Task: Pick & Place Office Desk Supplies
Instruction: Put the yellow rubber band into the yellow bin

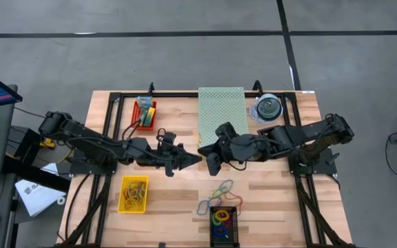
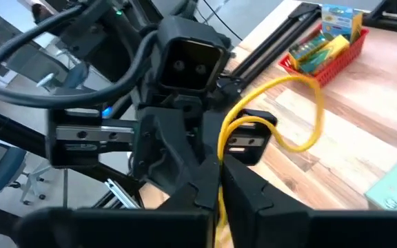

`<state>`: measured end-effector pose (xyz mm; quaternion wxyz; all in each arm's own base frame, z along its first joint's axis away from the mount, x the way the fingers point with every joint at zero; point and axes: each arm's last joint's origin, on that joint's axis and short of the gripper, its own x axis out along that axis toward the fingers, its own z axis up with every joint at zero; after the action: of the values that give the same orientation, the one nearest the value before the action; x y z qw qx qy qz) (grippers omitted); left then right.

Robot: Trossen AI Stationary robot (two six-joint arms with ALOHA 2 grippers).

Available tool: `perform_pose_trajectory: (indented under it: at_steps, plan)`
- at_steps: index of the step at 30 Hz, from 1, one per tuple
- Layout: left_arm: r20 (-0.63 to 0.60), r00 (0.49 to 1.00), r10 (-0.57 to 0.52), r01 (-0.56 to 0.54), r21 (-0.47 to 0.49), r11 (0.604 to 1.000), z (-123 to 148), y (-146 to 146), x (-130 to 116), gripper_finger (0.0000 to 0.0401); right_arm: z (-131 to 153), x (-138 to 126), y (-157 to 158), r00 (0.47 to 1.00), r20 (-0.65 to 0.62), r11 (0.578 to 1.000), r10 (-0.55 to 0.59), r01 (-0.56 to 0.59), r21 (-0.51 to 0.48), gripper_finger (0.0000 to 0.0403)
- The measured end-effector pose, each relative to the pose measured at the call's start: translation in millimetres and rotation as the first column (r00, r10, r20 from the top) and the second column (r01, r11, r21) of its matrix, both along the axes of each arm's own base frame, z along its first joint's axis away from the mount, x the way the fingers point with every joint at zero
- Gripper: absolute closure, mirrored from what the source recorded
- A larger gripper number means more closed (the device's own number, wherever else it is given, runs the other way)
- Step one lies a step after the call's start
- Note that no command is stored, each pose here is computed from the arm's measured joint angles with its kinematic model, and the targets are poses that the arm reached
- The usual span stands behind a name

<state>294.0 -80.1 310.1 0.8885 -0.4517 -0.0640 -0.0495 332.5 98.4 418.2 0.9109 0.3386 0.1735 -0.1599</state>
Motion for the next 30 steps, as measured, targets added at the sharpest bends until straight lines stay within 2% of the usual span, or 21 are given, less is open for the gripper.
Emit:
perform_pose_trajectory:
  at_steps: [10,15,21,27,30]
  plan:
    - [0.012,1.0,0.007,-0.007,0.004,1.0,1,0,0,0.04,0,0,0,1.0,0.002,1.0,-0.008,0.008,0.016,0.0249]
    - [0.024,1.0,0.009,-0.009,0.018,1.0,4,1,-2,0.04,-4,-2,0,0.999,-0.039,0.999,-0.007,0.009,0.05,0.0203]
    - [0.001,1.0,0.004,-0.004,0.035,0.999,14,3,-15,0.0401,-11,-10,5,0.993,-0.116,0.997,-0.014,0.022,0.069,0.0192]
    - [-0.118,0.992,-0.045,0.051,0.053,0.997,25,1,-47,0.0401,-28,-23,15,0.964,-0.263,0.995,-0.032,0.055,0.081,0.02]
    - [-0.167,0.983,-0.077,0.082,0.022,0.996,31,0,-66,0.0401,-42,-31,23,0.934,-0.354,0.994,-0.043,0.074,0.076,0.0204]
